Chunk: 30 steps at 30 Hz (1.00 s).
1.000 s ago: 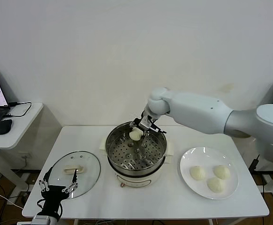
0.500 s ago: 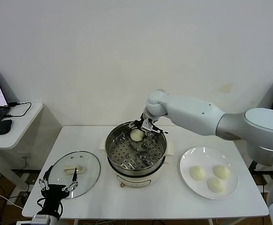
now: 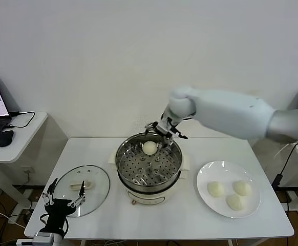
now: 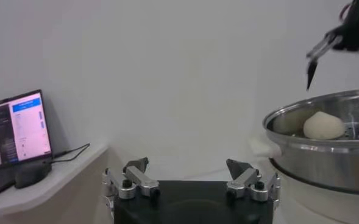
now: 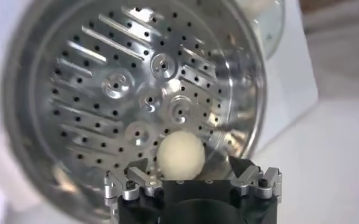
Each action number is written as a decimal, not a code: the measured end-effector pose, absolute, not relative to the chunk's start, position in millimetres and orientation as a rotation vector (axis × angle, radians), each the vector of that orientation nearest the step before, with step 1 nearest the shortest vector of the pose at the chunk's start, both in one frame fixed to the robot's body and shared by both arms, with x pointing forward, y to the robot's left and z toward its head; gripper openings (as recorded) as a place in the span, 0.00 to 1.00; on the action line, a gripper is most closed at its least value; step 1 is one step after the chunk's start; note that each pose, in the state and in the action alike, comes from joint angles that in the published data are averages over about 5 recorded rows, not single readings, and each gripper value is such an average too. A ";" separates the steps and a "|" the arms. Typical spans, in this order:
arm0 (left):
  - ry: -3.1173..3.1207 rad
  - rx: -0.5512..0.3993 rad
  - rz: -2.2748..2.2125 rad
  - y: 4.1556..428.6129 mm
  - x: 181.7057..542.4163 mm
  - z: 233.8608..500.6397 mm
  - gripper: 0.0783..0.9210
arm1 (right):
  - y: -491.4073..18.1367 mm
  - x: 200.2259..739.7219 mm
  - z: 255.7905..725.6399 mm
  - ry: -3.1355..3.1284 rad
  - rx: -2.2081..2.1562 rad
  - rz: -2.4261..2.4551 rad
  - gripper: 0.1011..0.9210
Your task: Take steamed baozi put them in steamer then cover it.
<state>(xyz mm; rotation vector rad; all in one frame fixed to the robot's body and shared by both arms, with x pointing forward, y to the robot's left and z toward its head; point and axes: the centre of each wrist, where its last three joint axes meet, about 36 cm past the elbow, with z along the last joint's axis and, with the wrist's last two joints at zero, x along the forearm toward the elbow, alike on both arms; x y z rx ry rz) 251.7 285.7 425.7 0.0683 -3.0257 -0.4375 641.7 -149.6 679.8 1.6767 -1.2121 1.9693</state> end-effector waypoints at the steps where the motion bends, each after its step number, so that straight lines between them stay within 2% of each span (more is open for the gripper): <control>1: -3.026 0.066 -0.440 286.0 252.4 426.5 0.88 | -159.9 636.7 682.8 -1.237 1.646 1.936 0.88; 7: -3.013 0.054 -0.446 287.8 256.9 428.8 0.88 | -228.0 606.3 682.6 -1.331 1.494 1.753 0.88; 15: -2.986 0.032 -0.459 288.4 261.6 423.0 0.88 | -298.0 571.6 650.4 -1.356 1.370 1.601 0.88; 30: -2.966 0.050 -0.464 290.4 263.1 420.3 0.88 | -337.0 543.8 555.6 -1.323 1.312 1.487 0.88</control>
